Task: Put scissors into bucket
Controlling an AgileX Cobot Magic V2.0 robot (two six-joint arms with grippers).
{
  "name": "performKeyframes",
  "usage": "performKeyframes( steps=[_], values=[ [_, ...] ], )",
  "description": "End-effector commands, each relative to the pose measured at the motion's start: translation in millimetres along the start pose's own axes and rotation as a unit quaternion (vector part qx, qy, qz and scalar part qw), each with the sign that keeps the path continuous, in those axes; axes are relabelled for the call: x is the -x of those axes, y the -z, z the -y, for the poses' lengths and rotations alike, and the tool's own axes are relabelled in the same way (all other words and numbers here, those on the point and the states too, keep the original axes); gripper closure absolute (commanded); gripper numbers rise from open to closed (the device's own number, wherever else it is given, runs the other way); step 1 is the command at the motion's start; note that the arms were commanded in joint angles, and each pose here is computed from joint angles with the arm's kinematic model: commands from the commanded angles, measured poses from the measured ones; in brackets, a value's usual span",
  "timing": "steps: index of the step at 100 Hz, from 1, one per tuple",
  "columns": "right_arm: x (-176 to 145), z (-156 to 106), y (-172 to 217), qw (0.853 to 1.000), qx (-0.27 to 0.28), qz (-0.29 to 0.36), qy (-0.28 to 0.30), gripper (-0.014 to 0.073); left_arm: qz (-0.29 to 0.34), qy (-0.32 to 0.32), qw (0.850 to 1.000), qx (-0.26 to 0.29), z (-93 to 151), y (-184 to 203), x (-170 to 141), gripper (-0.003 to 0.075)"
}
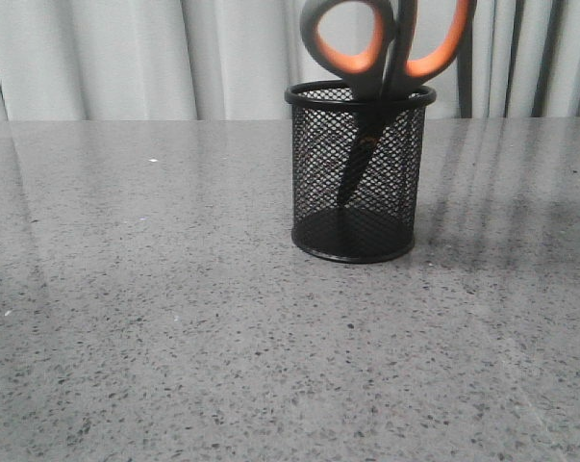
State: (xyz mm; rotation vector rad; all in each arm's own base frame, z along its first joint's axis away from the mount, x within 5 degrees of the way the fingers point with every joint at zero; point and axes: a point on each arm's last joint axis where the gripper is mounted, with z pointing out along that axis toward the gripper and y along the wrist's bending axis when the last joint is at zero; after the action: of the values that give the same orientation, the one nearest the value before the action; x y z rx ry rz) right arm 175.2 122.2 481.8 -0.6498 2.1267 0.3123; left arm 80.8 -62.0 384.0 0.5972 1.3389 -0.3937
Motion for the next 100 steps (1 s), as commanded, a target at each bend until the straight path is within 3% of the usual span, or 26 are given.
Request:
performKeyframes(
  steps=[1, 21, 43, 50, 100],
  values=[
    [-9.2, 1.4, 27.3, 0.995, -0.004, 0.097, 0.009, 0.0653, 0.059, 0.06, 0.995, 0.062, -9.4, 4.4, -4.5, 0.074],
    [-91.0, 3.9, 23.4, 0.976, -0.019, 0.214, 0.04, 0.0653, 0.07, 0.103, 0.985, 0.124, -13.2, 14.0, -47.6, 0.074],
    [-169.6, -0.3, 7.7, 0.921, -0.045, 0.353, 0.158, 0.0653, 0.055, 0.099, 0.984, 0.14, -12.1, 16.3, -71.7, 0.074],
    [-183.3, -2.6, 3.2, 0.913, -0.039, 0.368, 0.171, 0.0653, 0.049, 0.1, 0.984, 0.14, -11.4, 16.4, -75.7, 0.074],
    [-192.4, -2.2, -1.5, 0.918, -0.039, 0.355, 0.171, 0.0655, 0.042, 0.1, 0.984, 0.14, -10.6, 16.4, -80.7, 0.074]
  ],
)
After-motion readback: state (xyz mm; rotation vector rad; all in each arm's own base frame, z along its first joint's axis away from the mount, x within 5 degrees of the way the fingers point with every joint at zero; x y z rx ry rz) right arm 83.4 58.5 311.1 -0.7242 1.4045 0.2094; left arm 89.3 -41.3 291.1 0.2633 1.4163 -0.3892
